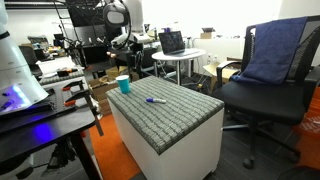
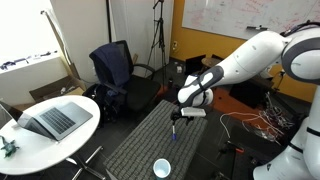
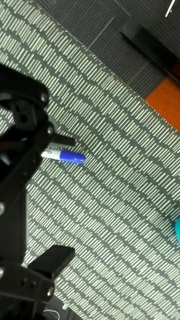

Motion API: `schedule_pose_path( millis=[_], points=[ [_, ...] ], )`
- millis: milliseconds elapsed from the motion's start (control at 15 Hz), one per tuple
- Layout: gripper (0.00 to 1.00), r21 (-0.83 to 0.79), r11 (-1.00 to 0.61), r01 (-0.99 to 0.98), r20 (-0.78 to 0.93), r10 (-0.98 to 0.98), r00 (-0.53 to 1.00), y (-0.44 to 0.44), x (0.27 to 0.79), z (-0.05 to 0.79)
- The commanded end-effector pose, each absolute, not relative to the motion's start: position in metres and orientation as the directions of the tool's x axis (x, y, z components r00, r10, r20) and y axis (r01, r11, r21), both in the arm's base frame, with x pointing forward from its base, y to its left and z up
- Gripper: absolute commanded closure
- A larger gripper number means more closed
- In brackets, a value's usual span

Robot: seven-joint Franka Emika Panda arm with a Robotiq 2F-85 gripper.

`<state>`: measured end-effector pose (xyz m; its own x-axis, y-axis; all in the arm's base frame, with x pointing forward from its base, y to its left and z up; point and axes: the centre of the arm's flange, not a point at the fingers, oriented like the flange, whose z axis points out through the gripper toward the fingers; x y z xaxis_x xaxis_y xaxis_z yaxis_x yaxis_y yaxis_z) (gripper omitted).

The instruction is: Pick up the pen from the table and put it in the light blue cup.

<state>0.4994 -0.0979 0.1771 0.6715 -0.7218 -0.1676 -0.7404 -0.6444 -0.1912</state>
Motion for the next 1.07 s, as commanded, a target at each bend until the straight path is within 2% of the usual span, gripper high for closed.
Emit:
schedule_pose_path(
  millis=[0, 467, 1000],
  points=[
    [0.00, -0.201, -0.583, -0.788, -0.134, -0.780, 0.611, -0.112, 0.521, 0.146],
    [0.00, -0.161, -0.520, -0.839, -0.049, -0.845, 0.533, -0.126, 0.544, 0.091],
    [0.00, -0.121, -0.476, -0.871, -0.084, -0.869, 0.487, -0.133, 0.550, 0.046]
  ],
)
